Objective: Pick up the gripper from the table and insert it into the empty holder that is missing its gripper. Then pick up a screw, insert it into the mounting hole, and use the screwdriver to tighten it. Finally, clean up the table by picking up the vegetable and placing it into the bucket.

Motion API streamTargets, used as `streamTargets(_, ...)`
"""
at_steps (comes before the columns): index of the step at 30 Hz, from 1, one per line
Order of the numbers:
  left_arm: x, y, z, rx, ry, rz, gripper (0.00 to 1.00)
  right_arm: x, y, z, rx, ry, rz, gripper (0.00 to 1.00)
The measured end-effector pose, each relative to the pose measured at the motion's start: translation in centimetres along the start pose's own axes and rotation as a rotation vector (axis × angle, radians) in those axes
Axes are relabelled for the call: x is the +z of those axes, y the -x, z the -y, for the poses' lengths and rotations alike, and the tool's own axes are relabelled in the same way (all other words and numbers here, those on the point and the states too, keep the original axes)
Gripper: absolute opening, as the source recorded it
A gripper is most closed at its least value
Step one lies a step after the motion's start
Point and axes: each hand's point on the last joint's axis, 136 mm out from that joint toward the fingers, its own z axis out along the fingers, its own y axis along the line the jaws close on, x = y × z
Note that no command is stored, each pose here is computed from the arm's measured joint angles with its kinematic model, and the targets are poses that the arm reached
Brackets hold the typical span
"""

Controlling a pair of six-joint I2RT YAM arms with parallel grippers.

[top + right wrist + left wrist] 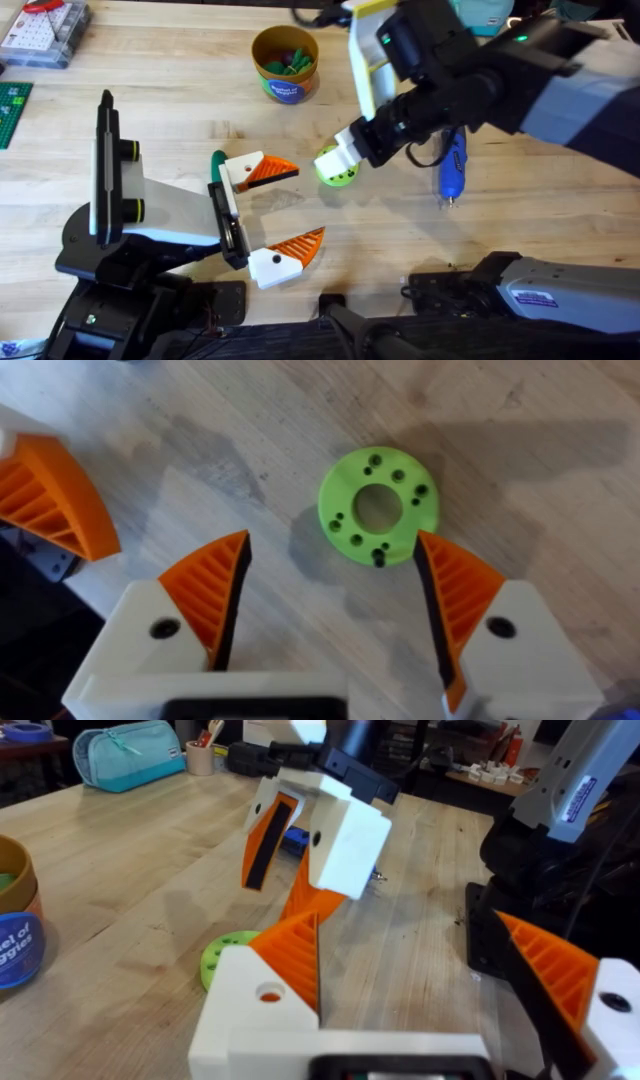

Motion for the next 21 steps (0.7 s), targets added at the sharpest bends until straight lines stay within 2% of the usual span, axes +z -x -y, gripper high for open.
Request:
streamTargets(9,0.0,0.1,0.0,0.002,0.001,0.001,0.988,0.2,-1.6,-0.1,0.019,-0.002,-0.065,0.942)
streamTargets(14,0.0,0.1,0.0,0.002,0.001,0.002,0.988,-1.3,-1.6,1.1,0.037,-0.059,-0.032,0.942)
streamTargets(18,0.0,0.1,0.0,0.002,0.002,0.002,0.988,-1.2,-1.4,1.2,-0.007,-0.121,-0.012,0.942)
streamTargets(21,0.0,0.1,-0.1,0.002,0.004,0.002,0.988,0.5,-2.2,0.6,-0.067,-0.146,-0.060,0.942)
